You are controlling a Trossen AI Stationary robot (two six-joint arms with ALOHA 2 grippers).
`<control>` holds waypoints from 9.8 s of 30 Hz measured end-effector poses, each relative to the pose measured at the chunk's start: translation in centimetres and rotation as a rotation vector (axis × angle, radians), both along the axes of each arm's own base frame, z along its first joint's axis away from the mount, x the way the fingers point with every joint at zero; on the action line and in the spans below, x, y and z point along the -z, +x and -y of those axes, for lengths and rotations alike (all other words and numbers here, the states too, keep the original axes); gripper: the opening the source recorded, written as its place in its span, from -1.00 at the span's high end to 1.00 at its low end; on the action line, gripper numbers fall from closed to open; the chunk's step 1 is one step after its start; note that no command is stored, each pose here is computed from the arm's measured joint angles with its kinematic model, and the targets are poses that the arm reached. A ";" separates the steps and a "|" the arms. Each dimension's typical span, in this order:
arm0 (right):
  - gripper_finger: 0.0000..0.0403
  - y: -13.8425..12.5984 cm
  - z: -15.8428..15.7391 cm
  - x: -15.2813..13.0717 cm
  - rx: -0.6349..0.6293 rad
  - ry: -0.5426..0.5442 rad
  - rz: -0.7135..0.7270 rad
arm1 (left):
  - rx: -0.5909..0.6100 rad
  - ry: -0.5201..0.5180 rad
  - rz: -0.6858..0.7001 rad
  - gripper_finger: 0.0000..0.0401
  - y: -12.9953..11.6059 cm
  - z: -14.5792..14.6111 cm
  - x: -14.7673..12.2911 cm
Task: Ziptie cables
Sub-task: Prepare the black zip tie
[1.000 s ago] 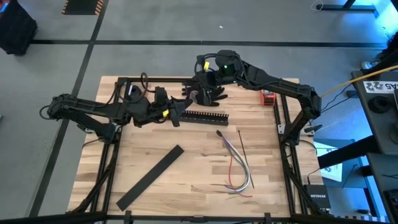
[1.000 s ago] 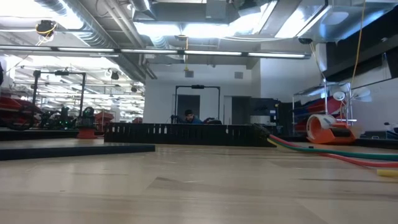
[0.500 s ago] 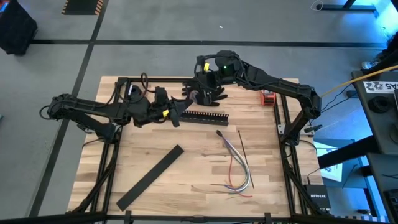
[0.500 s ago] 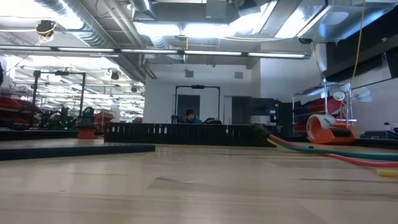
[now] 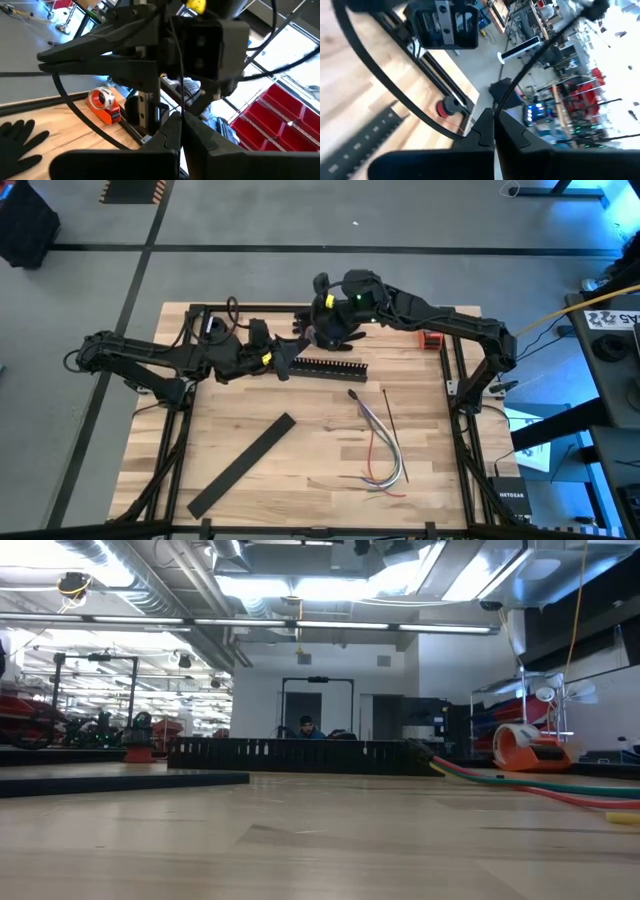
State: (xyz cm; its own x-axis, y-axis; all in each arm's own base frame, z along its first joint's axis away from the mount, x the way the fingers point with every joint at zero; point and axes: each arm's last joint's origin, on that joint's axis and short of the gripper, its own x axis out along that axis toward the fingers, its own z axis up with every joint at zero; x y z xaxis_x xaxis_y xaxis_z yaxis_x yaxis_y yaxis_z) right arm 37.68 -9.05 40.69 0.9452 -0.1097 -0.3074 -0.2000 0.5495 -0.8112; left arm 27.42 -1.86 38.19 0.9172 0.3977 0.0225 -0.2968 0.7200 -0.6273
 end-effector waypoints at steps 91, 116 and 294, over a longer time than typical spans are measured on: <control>1.00 0.0 -1.5 -0.7 0.066 0.129 0.049 | 0.079 0.075 -0.107 0.99 -1.1 2.1 0.3; 1.00 0.1 -1.5 -1.0 0.046 0.073 0.078 | 0.058 0.083 -0.094 0.99 -1.4 2.0 -0.1; 1.00 -0.2 3.6 3.0 0.093 1.559 -0.101 | 0.473 1.567 -0.974 0.43 -1.1 3.9 5.9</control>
State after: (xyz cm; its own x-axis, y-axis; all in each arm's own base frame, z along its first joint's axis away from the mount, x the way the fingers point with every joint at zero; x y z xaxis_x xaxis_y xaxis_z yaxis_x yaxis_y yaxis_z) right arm 37.49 -12.67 37.64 0.9227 0.3105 -0.2283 -0.1351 0.8154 0.5628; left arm 26.31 -5.73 32.25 0.8439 0.2835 -0.4554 0.2689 0.5109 0.8165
